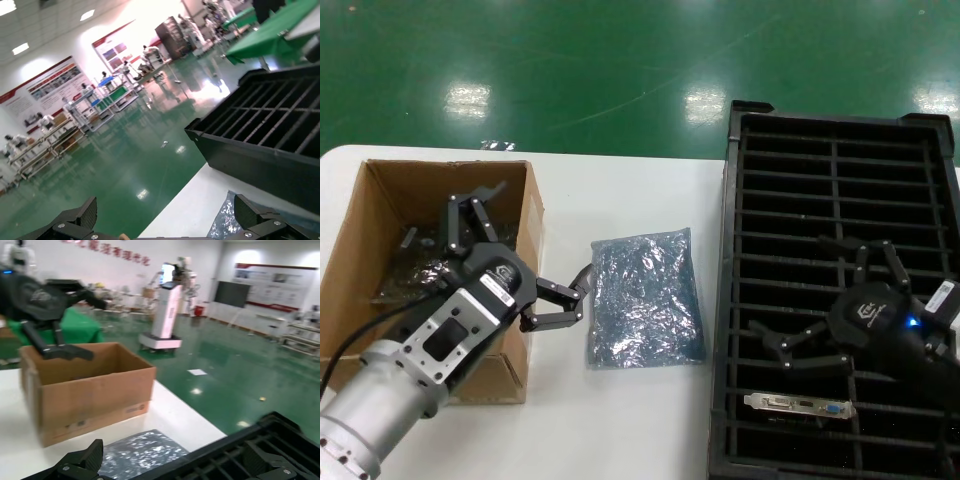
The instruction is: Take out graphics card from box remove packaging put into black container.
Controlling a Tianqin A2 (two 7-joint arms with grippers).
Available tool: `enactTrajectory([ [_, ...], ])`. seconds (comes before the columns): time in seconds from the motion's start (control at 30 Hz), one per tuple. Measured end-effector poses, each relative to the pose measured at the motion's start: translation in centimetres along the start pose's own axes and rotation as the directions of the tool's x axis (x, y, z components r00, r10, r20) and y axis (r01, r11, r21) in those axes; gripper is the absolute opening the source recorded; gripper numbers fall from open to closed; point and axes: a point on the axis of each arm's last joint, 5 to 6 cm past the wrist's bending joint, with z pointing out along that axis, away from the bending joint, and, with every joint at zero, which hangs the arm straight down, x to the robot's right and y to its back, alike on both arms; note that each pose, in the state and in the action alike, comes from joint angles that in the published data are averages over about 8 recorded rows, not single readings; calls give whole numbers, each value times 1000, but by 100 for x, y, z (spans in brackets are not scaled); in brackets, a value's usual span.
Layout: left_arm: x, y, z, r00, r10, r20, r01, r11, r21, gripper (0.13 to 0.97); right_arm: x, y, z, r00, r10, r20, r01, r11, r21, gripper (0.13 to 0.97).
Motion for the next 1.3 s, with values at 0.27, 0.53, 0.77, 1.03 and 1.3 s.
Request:
enactTrajectory([
  [0.27, 123, 120, -35, 989, -143, 50, 142, 990, 11, 966, -184, 108, 6, 987, 76, -143, -74, 997, 20, 966],
  [0.53, 251, 251, -84, 953, -284, 109, 284, 959, 10, 966, -370, 215, -23, 945, 155, -288, -150, 988, 38, 966],
  [0.77, 365, 372, -139, 903, -397, 167, 402, 916, 2, 966, -531, 307, -74, 885, 218, -411, -216, 975, 53, 966],
  [1.03, 505, 518, -216, 824, -512, 244, 531, 847, -16, 966, -719, 409, -162, 789, 279, -547, -289, 955, 70, 966],
  [1.3, 606, 620, -278, 760, -576, 301, 611, 791, -30, 966, -851, 476, -239, 709, 309, -634, -337, 938, 81, 966],
])
